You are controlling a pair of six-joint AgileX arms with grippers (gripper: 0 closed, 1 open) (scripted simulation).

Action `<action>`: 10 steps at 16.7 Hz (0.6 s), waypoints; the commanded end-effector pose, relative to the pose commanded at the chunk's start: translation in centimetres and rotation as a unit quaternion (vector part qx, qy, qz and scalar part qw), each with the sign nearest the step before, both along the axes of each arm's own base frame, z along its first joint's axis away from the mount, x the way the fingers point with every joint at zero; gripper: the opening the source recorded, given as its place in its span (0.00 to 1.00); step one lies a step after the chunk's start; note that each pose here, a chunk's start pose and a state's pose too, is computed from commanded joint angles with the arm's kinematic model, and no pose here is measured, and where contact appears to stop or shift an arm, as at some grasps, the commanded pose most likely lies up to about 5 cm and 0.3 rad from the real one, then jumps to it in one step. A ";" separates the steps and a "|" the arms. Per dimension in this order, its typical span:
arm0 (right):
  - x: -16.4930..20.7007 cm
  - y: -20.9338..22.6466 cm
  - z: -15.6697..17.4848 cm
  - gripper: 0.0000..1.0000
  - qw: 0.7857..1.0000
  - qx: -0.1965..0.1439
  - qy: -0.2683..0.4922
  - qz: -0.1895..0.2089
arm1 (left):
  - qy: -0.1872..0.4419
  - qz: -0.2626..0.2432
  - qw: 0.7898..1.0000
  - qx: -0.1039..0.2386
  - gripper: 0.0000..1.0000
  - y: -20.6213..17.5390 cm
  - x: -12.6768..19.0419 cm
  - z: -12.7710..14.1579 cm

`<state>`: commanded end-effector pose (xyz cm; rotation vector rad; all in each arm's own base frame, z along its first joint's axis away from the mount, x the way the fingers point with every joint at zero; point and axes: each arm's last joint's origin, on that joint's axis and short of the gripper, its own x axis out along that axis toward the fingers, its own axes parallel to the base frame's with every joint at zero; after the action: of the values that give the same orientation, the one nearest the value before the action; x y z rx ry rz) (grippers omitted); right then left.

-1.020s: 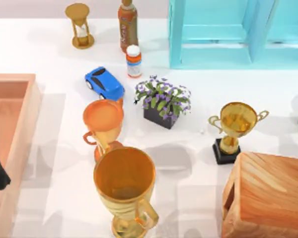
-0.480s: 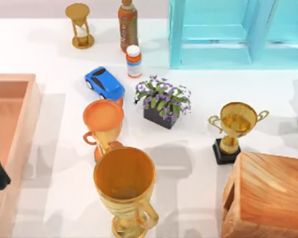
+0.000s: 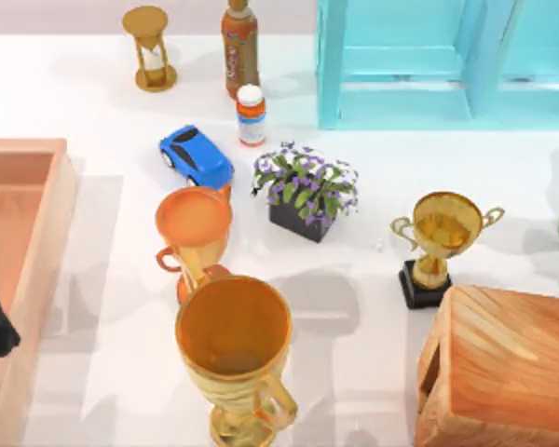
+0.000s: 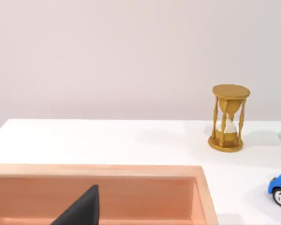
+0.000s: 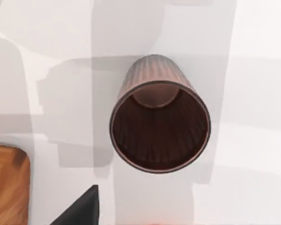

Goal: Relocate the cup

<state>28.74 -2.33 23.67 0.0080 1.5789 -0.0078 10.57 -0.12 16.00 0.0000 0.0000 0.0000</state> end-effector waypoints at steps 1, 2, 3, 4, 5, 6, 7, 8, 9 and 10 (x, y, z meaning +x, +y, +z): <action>0.2 -0.1 -0.8 1.00 1.000 0.000 -0.001 0.000 | 0.000 0.000 1.000 0.000 1.00 0.0 0.0 0.0; 0.4 -0.2 -1.7 1.00 1.000 0.000 -0.002 0.000 | 0.000 0.000 1.000 0.000 1.00 0.0 0.0 0.0; 0.5 -0.3 -2.6 1.00 1.000 0.000 -0.002 0.000 | 0.000 0.000 1.000 0.000 1.00 0.0 0.0 0.0; 0.5 -0.3 -3.6 1.00 1.000 0.000 -0.002 0.000 | 0.000 0.000 1.000 0.000 1.00 0.0 0.0 0.0; 0.5 -0.3 -4.5 1.00 1.000 0.000 -0.002 0.000 | 0.000 0.000 1.000 0.000 1.00 0.0 0.0 0.0; 0.4 -0.3 -5.5 1.00 1.000 0.000 -0.002 0.000 | 0.000 0.000 1.000 0.000 1.00 0.0 0.0 0.0; 0.2 -0.2 -6.3 1.00 1.000 0.000 -0.002 0.000 | 0.000 0.000 1.000 0.000 1.00 0.0 0.0 0.0; 0.0 -0.2 -7.0 1.00 1.000 0.000 -0.002 0.000 | 0.000 0.000 1.000 0.000 1.00 0.0 0.0 0.0; -0.2 -0.1 -7.7 1.00 1.000 0.000 -0.002 0.000 | 0.000 0.000 1.000 0.000 1.00 0.0 0.0 0.0; -0.3 0.0 -8.2 1.00 1.000 0.000 -0.002 0.000 | 0.000 0.000 1.000 0.000 1.00 0.0 0.0 0.0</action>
<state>28.44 -2.35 15.43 0.0076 1.5739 -0.0078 10.57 -0.12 16.00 0.0000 0.0000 0.0000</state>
